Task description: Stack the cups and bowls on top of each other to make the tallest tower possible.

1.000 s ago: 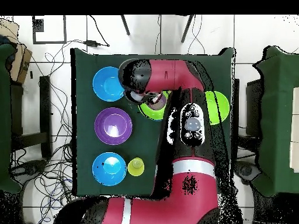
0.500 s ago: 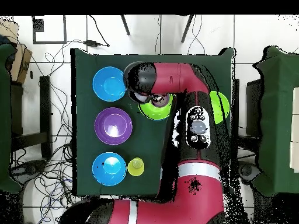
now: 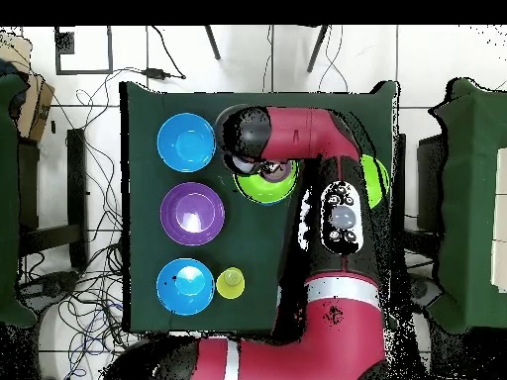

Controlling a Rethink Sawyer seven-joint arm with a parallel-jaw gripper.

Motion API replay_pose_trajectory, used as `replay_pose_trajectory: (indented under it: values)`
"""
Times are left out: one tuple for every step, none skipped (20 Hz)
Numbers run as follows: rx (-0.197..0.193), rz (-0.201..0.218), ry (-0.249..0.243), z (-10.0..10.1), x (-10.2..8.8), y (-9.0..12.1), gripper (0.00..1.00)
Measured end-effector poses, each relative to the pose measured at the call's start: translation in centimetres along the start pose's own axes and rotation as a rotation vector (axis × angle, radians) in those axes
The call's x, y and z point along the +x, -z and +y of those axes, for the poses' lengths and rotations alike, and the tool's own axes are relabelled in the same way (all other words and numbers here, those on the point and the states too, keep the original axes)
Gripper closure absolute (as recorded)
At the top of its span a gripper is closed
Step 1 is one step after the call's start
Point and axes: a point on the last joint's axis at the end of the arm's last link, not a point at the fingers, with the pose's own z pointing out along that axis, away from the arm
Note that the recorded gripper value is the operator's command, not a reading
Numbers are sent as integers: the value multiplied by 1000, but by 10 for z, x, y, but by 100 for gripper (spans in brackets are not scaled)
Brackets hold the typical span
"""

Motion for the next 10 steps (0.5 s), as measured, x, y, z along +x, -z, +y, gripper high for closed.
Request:
replay_pose_trajectory:
  values:
    - [0, 1, -1, -1, 0, 0, 100]
    - [0, 1, -1, -1, 0, 0, 100]
    - [2, 3, -2, -3, 1, 0, 100]
    - [3, 6, -2, -4, 2, 0, 100]
    - [4, 9, -2, -5, 4, 1, 100]
    - [6, 13, -2, -7, 6, 1, 100]
    - [10, 19, 0, -9, 10, 1, 100]
    - [11, 22, 1, -10, 12, 1, 100]
    - [11, 24, 2, -10, 14, 0, 100]
    - [11, 24, 2, -10, 15, 0, 100]
